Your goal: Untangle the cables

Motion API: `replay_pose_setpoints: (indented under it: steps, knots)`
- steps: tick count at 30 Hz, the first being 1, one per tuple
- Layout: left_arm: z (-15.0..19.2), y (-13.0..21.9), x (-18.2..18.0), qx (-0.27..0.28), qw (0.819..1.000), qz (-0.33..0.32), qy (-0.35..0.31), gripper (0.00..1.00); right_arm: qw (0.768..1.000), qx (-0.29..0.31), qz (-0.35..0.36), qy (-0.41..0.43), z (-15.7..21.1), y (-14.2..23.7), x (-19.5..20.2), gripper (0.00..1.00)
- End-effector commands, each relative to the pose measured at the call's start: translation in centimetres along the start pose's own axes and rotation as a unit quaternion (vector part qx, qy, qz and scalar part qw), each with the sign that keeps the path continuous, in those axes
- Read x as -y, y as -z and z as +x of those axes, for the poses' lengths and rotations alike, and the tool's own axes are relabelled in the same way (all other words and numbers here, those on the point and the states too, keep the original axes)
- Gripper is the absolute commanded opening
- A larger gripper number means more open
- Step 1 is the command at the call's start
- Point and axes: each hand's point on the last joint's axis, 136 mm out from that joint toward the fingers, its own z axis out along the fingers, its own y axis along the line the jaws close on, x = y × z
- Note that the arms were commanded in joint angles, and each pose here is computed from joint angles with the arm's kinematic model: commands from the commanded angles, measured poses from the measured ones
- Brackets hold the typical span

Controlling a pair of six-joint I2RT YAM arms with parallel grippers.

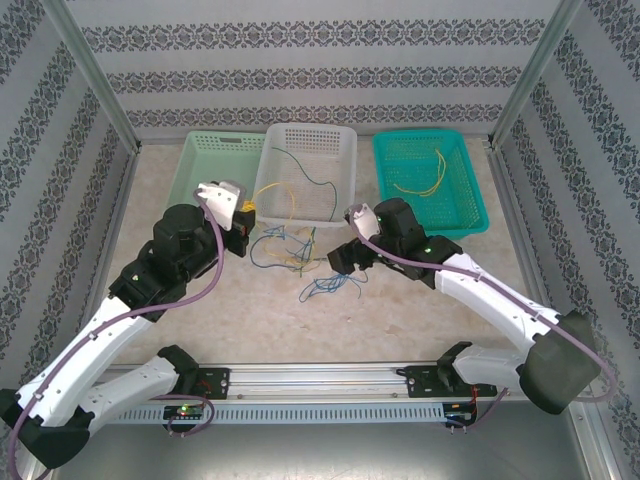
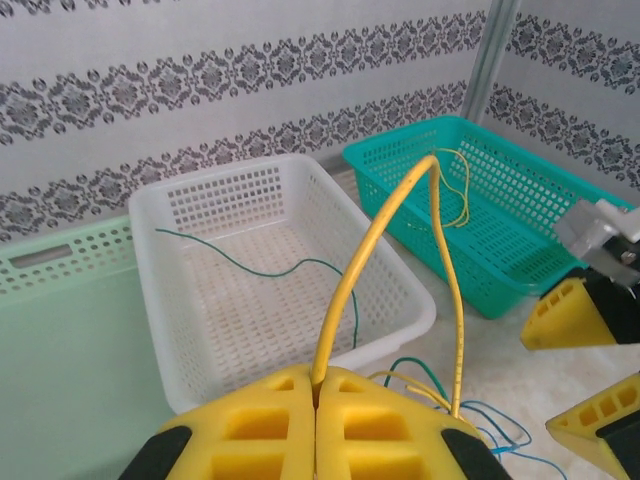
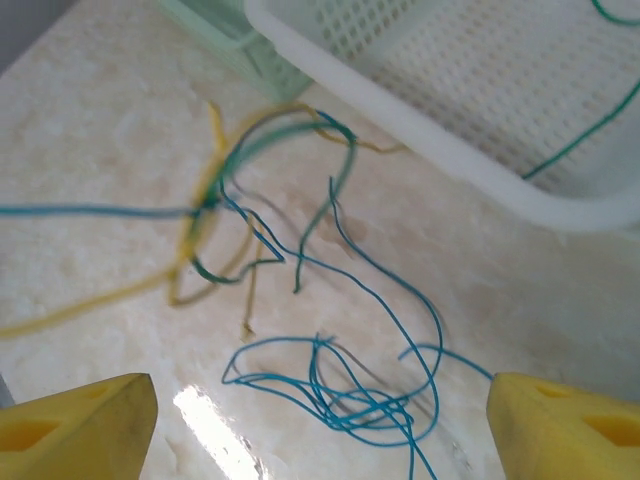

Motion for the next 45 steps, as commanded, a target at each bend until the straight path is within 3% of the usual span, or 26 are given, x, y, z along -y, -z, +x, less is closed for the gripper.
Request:
replay_pose_setpoints:
  steps: [1,6,22,24,29,32,45]
  knots:
    - [-0.2,-0.4,0.5,0.012,0.999,0.018,0.028,0.06,0.998,0.052,-0.032,0.011,-3.5,1.0,-1.8,0.87]
    - [0.4,-1.0,0.6,0.004,0.999,0.021,0.032,0.06,0.991,0.084,-0.107,-0.005,-6.8,1.2,-5.2,0.86]
    - [0.1,-1.9,1.1,0.014,0.999,0.035,0.037,0.06,0.985,0.068,-0.158,0.002,-7.4,-2.4,-8.6,0.81]
    - [0.0,-1.9,1.1,0.015,0.999,0.035,0.038,0.06,0.985,0.062,-0.16,0.001,-7.3,-2.9,-8.6,0.74]
    - [0.2,-1.7,0.6,0.01,0.999,0.02,0.028,0.06,0.988,0.052,-0.147,-0.004,-6.9,-3.0,-8.1,0.34]
    - [0.5,-1.4,-0.2,0.002,1.0,-0.004,0.015,0.06,0.99,0.055,-0.133,-0.004,-6.5,-2.1,-7.6,0.19]
    - [0.7,-0.7,-2.8,-0.016,0.996,-0.079,-0.027,0.07,0.996,0.035,-0.077,-0.037,-3.1,0.2,-3.1,0.14]
